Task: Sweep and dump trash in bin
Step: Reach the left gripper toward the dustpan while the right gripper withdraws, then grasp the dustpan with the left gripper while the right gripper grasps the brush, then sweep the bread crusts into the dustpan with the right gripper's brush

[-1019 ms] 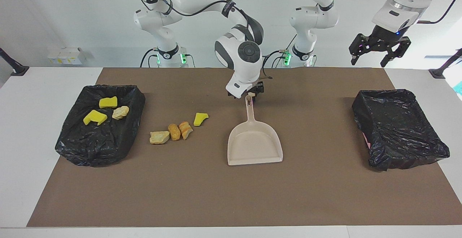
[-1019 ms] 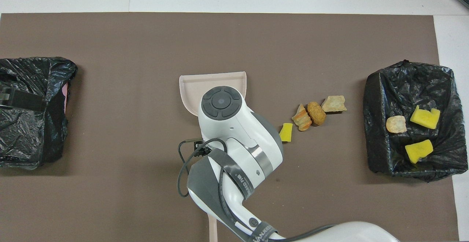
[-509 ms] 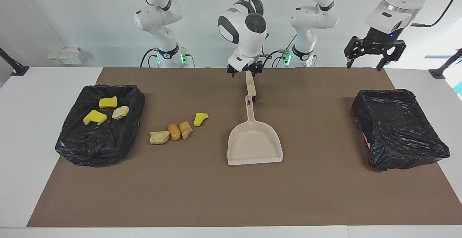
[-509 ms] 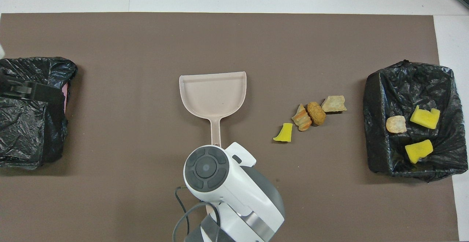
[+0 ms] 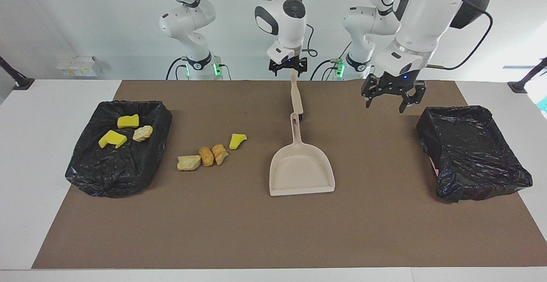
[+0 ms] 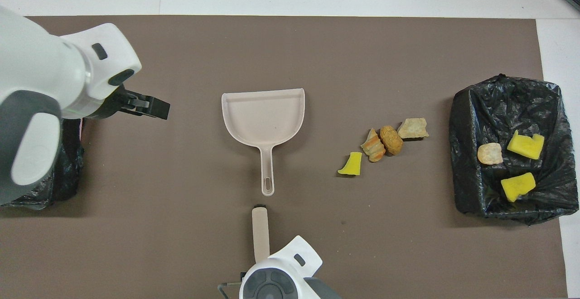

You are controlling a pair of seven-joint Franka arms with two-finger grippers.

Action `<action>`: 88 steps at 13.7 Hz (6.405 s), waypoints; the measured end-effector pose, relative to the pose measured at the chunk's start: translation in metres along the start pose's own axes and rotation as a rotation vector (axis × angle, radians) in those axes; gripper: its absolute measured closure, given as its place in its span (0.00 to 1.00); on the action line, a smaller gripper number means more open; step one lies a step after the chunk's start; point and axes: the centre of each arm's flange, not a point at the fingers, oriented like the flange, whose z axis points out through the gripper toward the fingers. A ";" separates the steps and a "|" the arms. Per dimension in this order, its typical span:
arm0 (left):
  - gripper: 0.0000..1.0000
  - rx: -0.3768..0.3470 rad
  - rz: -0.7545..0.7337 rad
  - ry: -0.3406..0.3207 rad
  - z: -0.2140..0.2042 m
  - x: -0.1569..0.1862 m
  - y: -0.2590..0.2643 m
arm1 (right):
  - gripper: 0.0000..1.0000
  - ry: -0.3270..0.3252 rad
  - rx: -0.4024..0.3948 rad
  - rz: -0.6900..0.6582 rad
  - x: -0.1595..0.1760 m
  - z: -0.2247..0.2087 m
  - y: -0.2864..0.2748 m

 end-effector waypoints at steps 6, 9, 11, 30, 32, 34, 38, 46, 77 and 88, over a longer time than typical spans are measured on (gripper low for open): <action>0.00 -0.005 0.060 -0.052 0.083 -0.014 0.084 | 0.00 0.013 0.009 -0.033 -0.032 0.045 -0.012; 0.00 -0.011 0.033 -0.050 0.131 -0.013 0.129 | 0.04 0.013 0.019 -0.033 -0.028 0.058 -0.017; 0.00 -0.015 0.003 -0.048 0.161 -0.015 0.155 | 0.11 0.009 0.015 -0.044 -0.029 0.064 -0.019; 0.67 -0.018 -0.113 -0.041 0.229 -0.024 0.194 | 0.74 -0.034 -0.004 -0.019 0.014 0.018 0.000; 0.67 -0.015 -0.112 -0.039 0.229 -0.024 0.193 | 0.74 -0.022 0.008 0.016 0.025 -0.009 0.019; 0.67 0.030 -0.075 -0.016 0.228 -0.022 0.189 | 0.74 -0.015 0.015 0.043 0.031 -0.027 0.033; 0.67 0.082 0.022 -0.008 0.214 -0.015 0.163 | 0.74 -0.039 -0.001 0.109 0.051 -0.040 0.061; 0.67 0.096 0.540 -0.165 0.203 -0.026 0.132 | 0.74 -0.060 -0.134 0.180 0.143 -0.046 0.196; 0.67 0.073 0.961 -0.251 0.216 -0.125 0.189 | 0.74 -0.066 0.036 -0.042 0.169 0.026 0.090; 0.67 0.071 0.959 -0.242 0.217 -0.124 0.182 | 0.74 -0.114 0.108 -0.109 0.173 -0.066 0.123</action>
